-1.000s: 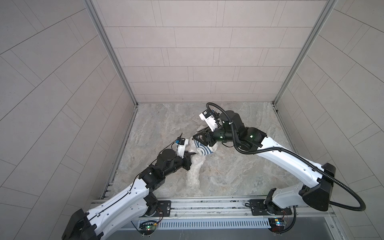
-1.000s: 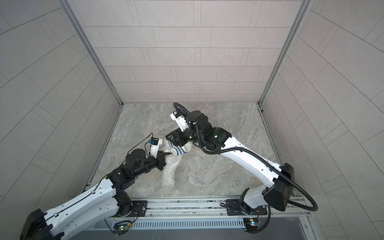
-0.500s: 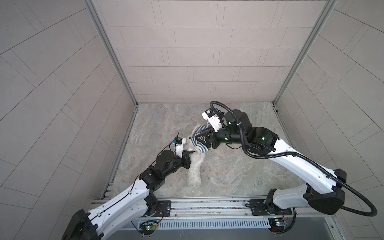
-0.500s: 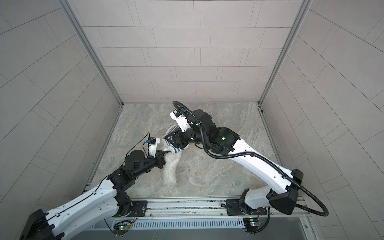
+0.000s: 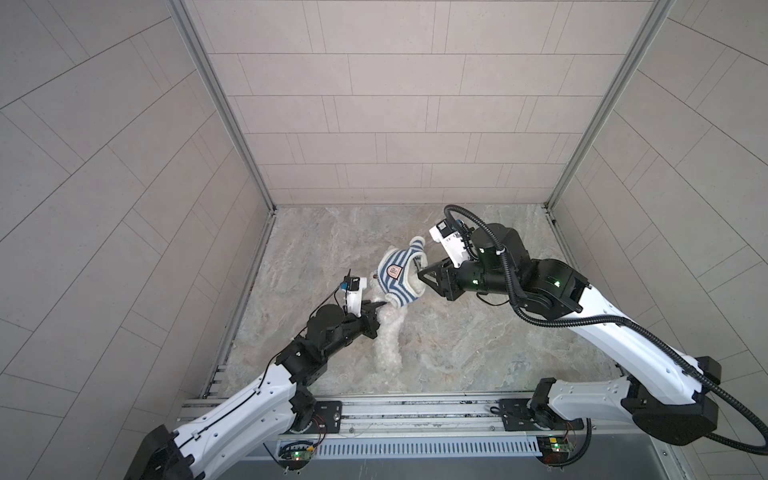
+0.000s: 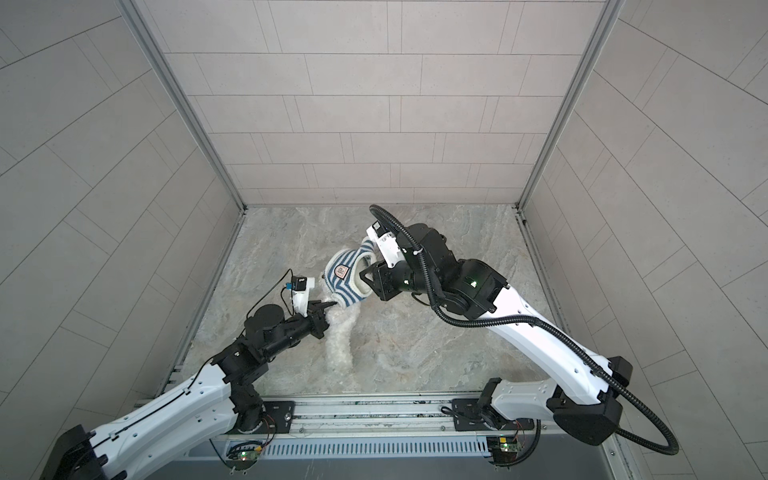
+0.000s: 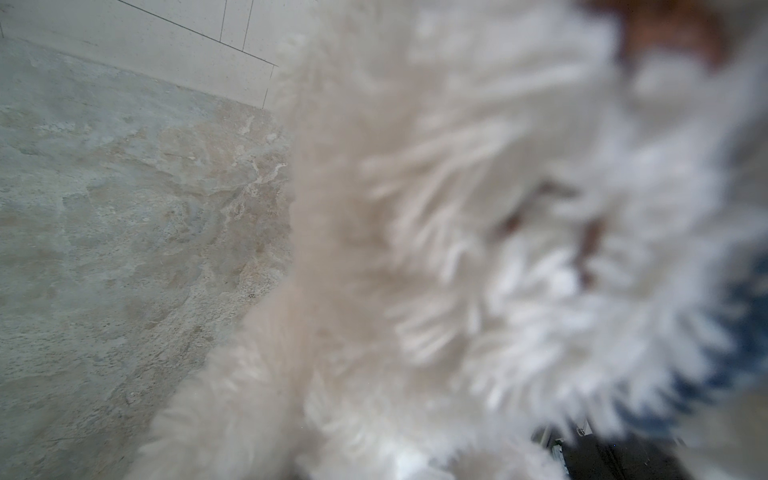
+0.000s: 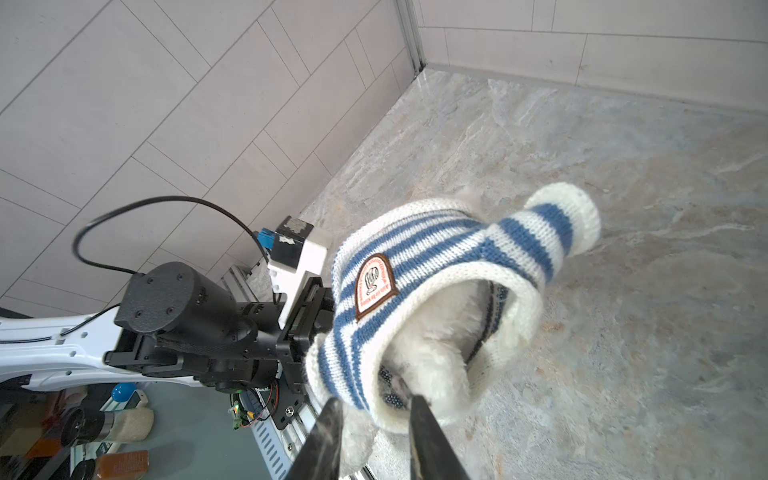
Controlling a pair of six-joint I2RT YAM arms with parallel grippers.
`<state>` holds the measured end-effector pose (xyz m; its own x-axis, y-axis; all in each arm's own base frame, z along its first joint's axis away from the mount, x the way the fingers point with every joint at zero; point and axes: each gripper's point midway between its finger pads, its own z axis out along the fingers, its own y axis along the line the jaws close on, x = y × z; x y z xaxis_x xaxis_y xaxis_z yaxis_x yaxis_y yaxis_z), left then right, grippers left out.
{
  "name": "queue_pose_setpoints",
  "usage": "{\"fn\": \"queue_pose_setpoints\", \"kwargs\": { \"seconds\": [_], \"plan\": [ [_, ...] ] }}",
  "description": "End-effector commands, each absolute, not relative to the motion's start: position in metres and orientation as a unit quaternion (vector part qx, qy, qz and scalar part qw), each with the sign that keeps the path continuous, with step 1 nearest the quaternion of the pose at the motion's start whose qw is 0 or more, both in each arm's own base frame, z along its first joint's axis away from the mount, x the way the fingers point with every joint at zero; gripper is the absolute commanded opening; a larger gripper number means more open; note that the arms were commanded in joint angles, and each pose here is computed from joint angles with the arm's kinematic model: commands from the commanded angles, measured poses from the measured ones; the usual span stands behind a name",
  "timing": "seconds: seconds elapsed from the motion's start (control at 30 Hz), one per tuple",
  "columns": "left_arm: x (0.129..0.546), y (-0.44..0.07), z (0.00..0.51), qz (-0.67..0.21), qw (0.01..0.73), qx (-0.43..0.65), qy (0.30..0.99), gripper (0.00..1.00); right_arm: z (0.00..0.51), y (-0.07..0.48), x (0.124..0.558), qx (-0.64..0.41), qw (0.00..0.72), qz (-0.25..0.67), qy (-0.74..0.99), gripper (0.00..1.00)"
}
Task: Dress the teddy bear
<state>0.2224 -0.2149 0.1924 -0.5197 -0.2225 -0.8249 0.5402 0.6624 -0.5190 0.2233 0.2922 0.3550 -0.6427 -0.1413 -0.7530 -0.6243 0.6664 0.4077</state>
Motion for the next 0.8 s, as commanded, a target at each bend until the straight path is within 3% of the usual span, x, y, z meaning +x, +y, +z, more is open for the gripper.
{"fn": "queue_pose_setpoints", "kwargs": {
  "seconds": [0.0,0.77],
  "plan": [
    [0.219,-0.217,0.212,-0.417,0.506,0.120,0.745,0.00,0.344,0.291,0.229,-0.215,0.346,0.329,0.852,0.29],
    [0.206,-0.230,0.216,-0.422,0.498,0.168,0.738,0.00,0.324,0.305,0.254,-0.188,0.328,0.364,0.851,0.40]
  ]
}}
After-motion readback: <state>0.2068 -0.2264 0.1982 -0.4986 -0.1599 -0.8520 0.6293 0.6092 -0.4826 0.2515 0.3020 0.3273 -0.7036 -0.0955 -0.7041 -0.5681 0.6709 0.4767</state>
